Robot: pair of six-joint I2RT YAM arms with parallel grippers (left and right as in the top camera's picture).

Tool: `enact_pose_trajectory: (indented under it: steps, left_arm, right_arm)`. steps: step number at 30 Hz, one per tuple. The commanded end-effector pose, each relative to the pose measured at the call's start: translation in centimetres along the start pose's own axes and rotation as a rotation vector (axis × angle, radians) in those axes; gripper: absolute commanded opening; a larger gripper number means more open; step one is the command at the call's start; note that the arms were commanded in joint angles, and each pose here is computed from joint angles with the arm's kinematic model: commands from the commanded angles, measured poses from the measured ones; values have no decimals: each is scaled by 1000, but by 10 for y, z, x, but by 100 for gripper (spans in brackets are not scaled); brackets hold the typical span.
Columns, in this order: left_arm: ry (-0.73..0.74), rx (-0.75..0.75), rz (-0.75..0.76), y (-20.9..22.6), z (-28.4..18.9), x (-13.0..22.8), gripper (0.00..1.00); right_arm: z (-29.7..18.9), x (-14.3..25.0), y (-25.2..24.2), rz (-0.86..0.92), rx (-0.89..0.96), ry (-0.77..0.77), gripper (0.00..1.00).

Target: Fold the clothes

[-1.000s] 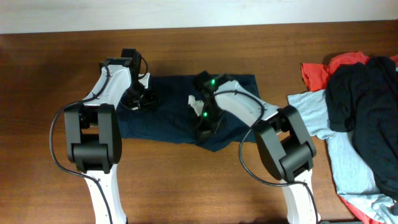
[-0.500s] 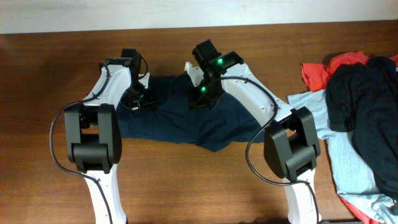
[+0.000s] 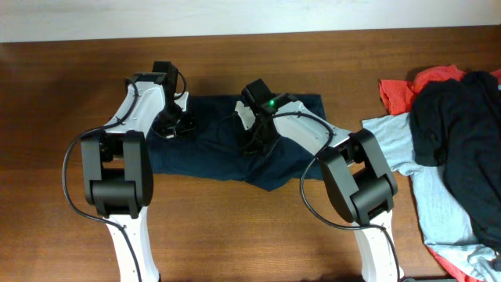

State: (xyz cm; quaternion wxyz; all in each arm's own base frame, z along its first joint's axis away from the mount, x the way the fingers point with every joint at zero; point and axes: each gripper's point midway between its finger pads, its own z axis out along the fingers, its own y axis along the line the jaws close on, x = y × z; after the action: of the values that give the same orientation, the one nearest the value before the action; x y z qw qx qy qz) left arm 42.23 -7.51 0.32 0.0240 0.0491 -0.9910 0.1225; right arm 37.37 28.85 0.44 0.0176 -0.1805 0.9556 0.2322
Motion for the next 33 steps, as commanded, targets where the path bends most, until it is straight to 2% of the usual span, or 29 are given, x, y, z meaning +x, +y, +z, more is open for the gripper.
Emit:
enact_pose_trajectory:
  steps: [1,7,10,15,19,25,29,33]
  left_arm:
    - [27,-42,-21,14,14,1,1]
    - [26,-42,-21,14,14,1,1]
    - [26,-42,-21,14,14,1,1]
    - [25,-42,-20,14,14,1,1]
    - [24,-42,-21,14,14,1,1]
    - [27,-42,-21,14,14,1,1]
    - [27,-43,-21,14,14,1,1]
    - [27,-42,-21,14,14,1,1]
  right_arm:
    - [-35,-27,-5,24,33,-82,4]
    - [-110,-78,15,-12,19,-248,4]
    - [-114,-84,15,-21,21,-272,4]
    - [-86,-81,6,-10,49,-225,4]
    - [-45,-73,-7,0,61,-165,8]
    - [11,-50,-32,43,78,-47,9]
    - [15,-48,-39,55,80,-39,9]
    - [-14,-69,-31,47,70,-97,5]
